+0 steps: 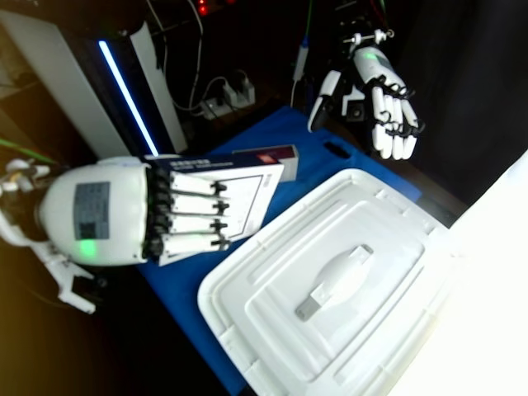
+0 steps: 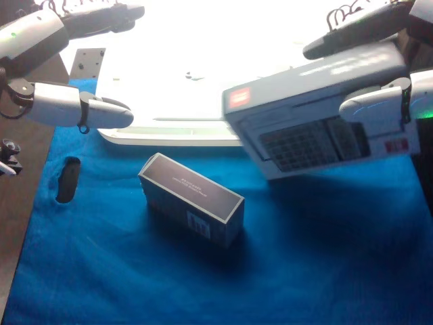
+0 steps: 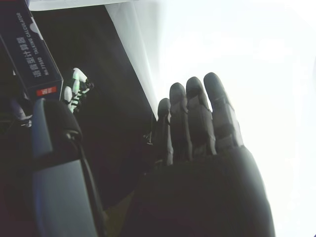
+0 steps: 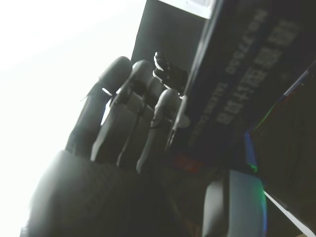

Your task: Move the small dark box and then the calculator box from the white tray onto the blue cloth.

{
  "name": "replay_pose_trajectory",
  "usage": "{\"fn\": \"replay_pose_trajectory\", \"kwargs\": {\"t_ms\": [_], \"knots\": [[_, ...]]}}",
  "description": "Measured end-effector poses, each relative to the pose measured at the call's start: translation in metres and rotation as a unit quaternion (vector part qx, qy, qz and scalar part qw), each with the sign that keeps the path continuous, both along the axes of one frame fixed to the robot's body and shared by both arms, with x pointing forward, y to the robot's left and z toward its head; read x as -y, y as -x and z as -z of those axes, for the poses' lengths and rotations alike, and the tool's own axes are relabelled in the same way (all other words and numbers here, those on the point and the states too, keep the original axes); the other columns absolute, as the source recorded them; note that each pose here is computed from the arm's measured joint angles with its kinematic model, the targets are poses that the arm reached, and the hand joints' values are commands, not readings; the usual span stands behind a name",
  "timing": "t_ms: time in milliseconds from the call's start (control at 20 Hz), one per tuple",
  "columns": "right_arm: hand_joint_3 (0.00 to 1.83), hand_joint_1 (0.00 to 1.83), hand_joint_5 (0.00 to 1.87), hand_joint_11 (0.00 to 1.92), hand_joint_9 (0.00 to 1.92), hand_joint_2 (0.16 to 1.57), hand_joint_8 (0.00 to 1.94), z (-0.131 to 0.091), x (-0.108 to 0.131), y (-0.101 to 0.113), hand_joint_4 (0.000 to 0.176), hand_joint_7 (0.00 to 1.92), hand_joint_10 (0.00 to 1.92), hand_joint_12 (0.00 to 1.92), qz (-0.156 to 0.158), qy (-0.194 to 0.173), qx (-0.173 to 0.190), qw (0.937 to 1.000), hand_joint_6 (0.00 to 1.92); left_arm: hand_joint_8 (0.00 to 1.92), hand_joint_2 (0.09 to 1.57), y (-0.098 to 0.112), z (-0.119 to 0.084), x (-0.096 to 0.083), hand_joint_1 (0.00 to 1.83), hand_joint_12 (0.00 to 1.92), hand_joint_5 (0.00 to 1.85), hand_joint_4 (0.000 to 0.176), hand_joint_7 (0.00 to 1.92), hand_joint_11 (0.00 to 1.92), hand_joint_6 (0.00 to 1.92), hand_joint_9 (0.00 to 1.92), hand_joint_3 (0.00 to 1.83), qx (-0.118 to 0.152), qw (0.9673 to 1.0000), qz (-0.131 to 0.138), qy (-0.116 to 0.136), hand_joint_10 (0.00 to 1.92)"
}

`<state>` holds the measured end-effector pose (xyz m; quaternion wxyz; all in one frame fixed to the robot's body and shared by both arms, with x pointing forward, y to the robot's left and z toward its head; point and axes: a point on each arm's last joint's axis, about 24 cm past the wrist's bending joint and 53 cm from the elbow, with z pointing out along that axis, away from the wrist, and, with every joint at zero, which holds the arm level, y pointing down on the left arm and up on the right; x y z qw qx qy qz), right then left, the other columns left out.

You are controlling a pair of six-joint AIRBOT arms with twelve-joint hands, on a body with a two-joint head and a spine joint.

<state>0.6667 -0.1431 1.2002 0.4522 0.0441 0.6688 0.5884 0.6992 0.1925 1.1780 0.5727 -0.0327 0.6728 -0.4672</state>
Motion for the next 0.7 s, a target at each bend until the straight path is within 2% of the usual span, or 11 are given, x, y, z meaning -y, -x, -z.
{"fn": "replay_pose_trajectory", "kwargs": {"t_ms": [50,100,150,200,250,300,400,500,600,650,700], "knots": [[0.00,0.64,0.67,0.44,0.86,0.97,0.01,0.0001,-0.0003,0.0000,0.000,0.76,0.02,1.19,0.000,0.000,0.000,1.0000,0.00,0.00,0.86,0.0000,0.0000,0.0002,0.87,0.65,0.24,0.043,0.37,0.00,0.00,0.31,0.00,0.000,1.0000,0.000,0.000,0.00],[0.00,0.60,0.60,0.37,0.81,0.96,0.00,0.0000,0.0000,-0.0001,0.000,0.70,0.00,1.16,0.000,0.000,0.000,1.0000,0.00,0.00,0.86,0.0000,-0.0001,0.0000,0.87,0.66,0.23,0.034,0.36,0.00,0.00,0.31,0.00,0.000,1.0000,0.000,0.000,0.01],[0.00,0.58,0.56,0.31,0.70,0.95,0.00,0.0001,-0.0003,0.0000,0.000,0.61,0.00,1.15,0.000,0.000,0.000,1.0000,0.00,0.00,0.87,0.0000,0.0000,0.0002,0.86,0.66,0.22,0.024,0.35,0.00,0.00,0.30,0.00,0.000,1.0000,0.000,0.000,0.00],[0.00,0.55,0.51,0.21,0.53,0.93,0.00,0.0002,-0.0002,0.0000,0.000,0.44,0.00,1.12,0.000,0.000,0.000,1.0000,0.00,0.01,0.87,0.0001,-0.0001,0.0002,0.85,0.66,0.22,0.034,0.37,0.00,0.00,0.30,0.00,0.000,1.0000,0.000,0.000,0.00],[0.00,0.53,0.47,0.13,0.43,0.91,0.00,0.0001,0.0000,-0.0002,0.000,0.38,0.00,1.15,0.000,0.000,0.000,1.0000,0.00,0.01,0.86,0.0001,-0.0004,0.0001,0.87,0.66,0.23,0.040,0.37,0.00,0.01,0.31,0.00,0.001,1.0000,0.000,0.001,0.00],[0.00,0.53,0.44,0.07,0.36,0.91,0.00,0.0000,0.0001,-0.0002,0.000,0.35,0.00,1.19,0.000,0.000,0.000,1.0000,0.00,0.00,0.87,0.0002,-0.0007,0.0001,0.86,0.65,0.23,0.036,0.37,0.00,0.00,0.30,0.00,0.001,1.0000,0.000,0.001,0.00],[0.00,0.51,0.41,0.02,0.33,0.90,0.00,0.0001,-0.0006,-0.0001,0.000,0.30,0.00,1.23,0.000,-0.001,0.000,1.0000,0.00,0.00,0.87,0.0004,-0.0011,0.0004,0.87,0.65,0.23,0.038,0.37,0.00,0.00,0.31,0.00,0.002,1.0000,0.001,0.002,0.00],[0.00,0.50,0.37,0.00,0.24,0.89,0.00,0.0006,-0.0005,-0.0005,0.000,0.23,0.00,1.12,0.000,0.000,0.000,1.0000,0.00,0.00,0.87,0.0004,-0.0013,0.0005,0.87,0.65,0.24,0.041,0.37,0.00,0.00,0.30,0.00,0.002,1.0000,0.001,0.002,0.00],[0.00,0.47,0.30,0.14,0.40,0.86,0.01,0.0009,-0.0011,-0.0010,0.000,0.30,0.04,1.21,0.000,-0.001,-0.001,1.0000,0.00,0.00,0.88,0.0004,-0.0013,0.0005,0.84,0.67,0.22,0.037,0.37,0.00,0.00,0.29,0.00,0.002,1.0000,0.001,0.002,0.00],[0.00,0.47,0.29,0.10,0.35,0.83,0.00,0.0010,-0.0012,-0.0012,0.000,0.25,0.01,1.27,0.000,-0.002,-0.001,1.0000,0.00,0.00,0.89,0.0002,-0.0012,0.0004,0.84,0.69,0.21,0.032,0.37,0.00,0.00,0.29,0.00,0.002,1.0000,0.001,0.003,0.00],[0.00,0.45,0.27,0.04,0.29,0.80,0.00,0.0005,-0.0015,-0.0013,0.023,0.19,0.00,1.35,0.000,-0.002,0.000,1.0000,0.00,0.00,0.88,0.0000,-0.0009,0.0002,0.85,0.69,0.21,0.033,0.37,0.00,0.00,0.29,0.00,0.002,1.0000,0.001,0.001,0.00]]}}
